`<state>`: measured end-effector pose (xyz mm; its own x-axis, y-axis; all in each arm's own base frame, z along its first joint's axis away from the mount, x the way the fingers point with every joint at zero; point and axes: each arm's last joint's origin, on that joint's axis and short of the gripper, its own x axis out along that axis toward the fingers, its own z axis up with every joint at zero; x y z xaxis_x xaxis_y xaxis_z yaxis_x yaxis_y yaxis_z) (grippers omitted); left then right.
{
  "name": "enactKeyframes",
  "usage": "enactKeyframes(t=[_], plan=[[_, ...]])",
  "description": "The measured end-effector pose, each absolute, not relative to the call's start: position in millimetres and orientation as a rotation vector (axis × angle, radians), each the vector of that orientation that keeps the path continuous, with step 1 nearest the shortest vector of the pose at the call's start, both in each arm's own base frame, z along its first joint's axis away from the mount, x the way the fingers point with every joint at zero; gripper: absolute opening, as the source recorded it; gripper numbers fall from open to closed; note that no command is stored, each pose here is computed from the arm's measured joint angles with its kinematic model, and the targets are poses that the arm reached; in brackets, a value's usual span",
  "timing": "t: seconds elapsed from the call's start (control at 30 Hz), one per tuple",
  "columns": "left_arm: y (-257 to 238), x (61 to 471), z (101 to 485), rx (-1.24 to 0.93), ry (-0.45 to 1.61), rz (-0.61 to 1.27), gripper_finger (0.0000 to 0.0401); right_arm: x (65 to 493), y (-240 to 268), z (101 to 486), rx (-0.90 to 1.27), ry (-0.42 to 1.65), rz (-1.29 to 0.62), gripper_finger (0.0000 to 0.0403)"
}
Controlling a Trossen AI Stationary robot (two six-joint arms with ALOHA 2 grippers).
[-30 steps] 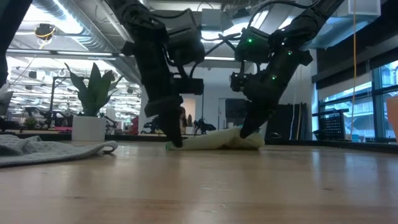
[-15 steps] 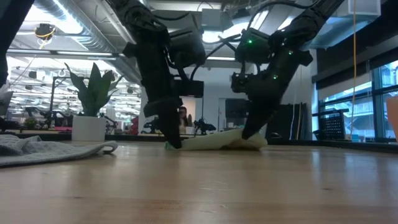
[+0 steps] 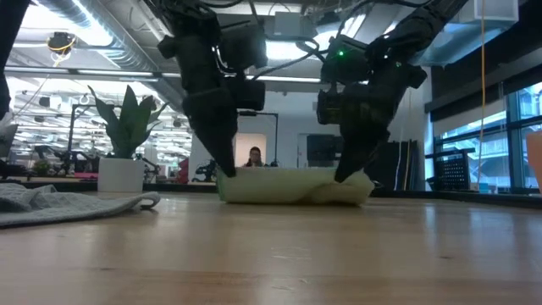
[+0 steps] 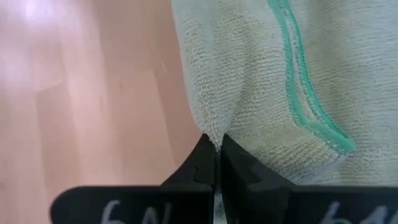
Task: Roll microfiber towels into tight, uniform cylinder then place into a basket
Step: Roll the green microfiber cloth
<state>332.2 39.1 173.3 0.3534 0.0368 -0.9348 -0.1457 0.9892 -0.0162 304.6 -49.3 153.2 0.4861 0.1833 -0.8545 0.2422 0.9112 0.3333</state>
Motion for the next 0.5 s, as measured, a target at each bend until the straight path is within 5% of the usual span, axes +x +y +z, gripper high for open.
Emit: enactKeyframes(t=[0.5], plan=[[68.8,339.2,195.6,-0.077,1.166,0.269,0.0,308.6,-68.5,182.0,0.488,1.15,-0.266,0.0006]])
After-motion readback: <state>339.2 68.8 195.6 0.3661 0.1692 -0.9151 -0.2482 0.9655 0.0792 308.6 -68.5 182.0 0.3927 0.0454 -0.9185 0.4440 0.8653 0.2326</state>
